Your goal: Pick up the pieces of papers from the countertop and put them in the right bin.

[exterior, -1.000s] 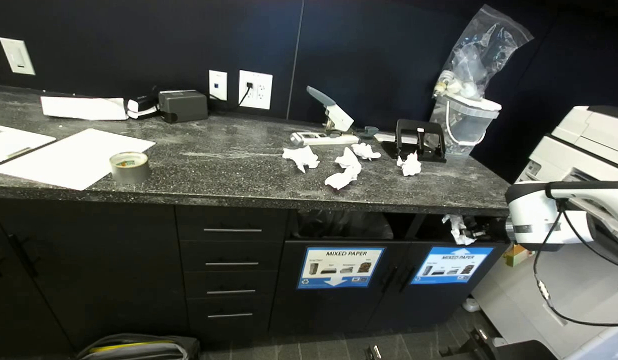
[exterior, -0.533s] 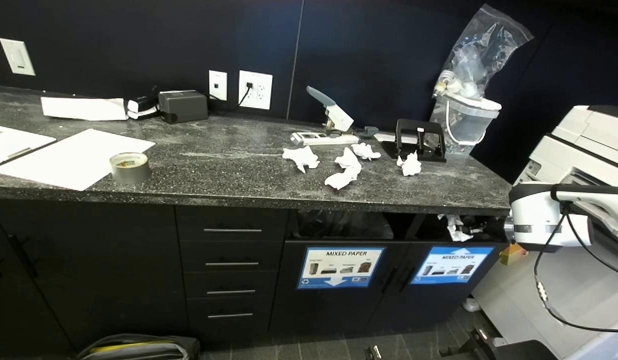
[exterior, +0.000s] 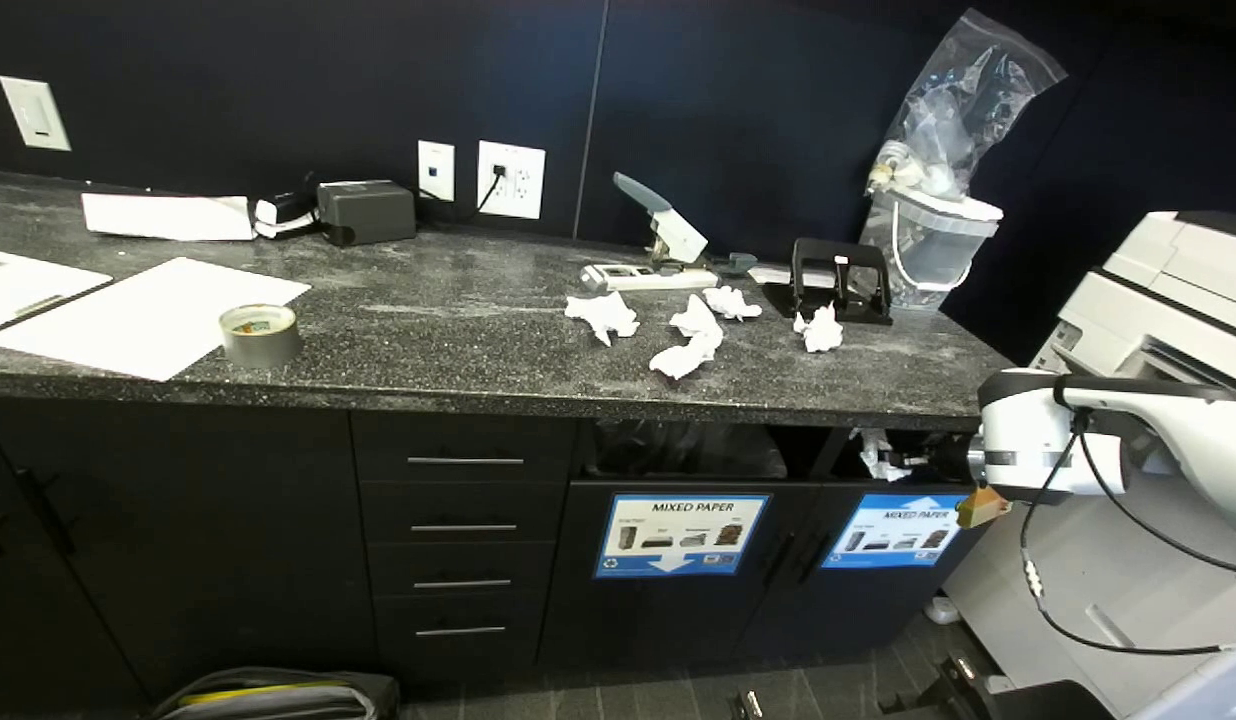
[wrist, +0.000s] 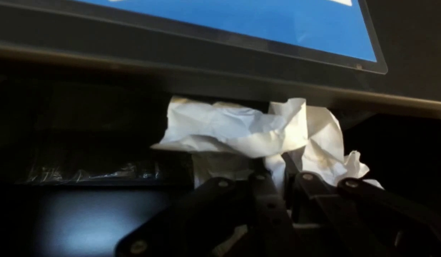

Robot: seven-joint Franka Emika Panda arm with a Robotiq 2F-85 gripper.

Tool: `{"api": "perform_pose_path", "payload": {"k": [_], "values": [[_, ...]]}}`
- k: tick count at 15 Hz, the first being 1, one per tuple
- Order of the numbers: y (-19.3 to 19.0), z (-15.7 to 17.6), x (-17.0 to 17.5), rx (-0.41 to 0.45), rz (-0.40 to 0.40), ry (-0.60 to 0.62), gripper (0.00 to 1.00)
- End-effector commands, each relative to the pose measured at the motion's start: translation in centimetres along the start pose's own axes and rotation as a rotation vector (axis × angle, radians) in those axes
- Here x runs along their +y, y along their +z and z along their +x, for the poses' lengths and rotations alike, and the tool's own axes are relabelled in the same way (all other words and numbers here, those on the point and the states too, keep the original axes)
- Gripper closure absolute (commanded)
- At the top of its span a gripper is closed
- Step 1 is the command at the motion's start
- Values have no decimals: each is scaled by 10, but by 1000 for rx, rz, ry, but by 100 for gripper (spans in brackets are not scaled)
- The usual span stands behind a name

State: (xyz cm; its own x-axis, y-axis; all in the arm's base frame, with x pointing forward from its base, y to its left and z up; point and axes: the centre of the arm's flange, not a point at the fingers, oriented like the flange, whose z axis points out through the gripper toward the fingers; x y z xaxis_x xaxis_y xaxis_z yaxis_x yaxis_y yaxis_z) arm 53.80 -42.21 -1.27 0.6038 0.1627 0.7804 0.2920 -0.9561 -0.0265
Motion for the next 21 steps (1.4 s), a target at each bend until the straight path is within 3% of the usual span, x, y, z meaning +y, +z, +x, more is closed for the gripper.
{"api": "perform_pose_path", "payload": {"k": [1, 2, 4, 8, 12, 18, 21], "values": [[18, -3, 7, 48, -36, 32, 90], [17, -2, 5, 53, -37, 35, 64], [12, 4, 4, 64, -47, 40, 61], [3, 12, 4, 83, -105, 18, 30], [-11, 23, -2, -4, -172, -46, 2], [-62, 55, -27, -277, -328, -73, 0], [-94, 73, -42, -416, -358, -49, 0]]}}
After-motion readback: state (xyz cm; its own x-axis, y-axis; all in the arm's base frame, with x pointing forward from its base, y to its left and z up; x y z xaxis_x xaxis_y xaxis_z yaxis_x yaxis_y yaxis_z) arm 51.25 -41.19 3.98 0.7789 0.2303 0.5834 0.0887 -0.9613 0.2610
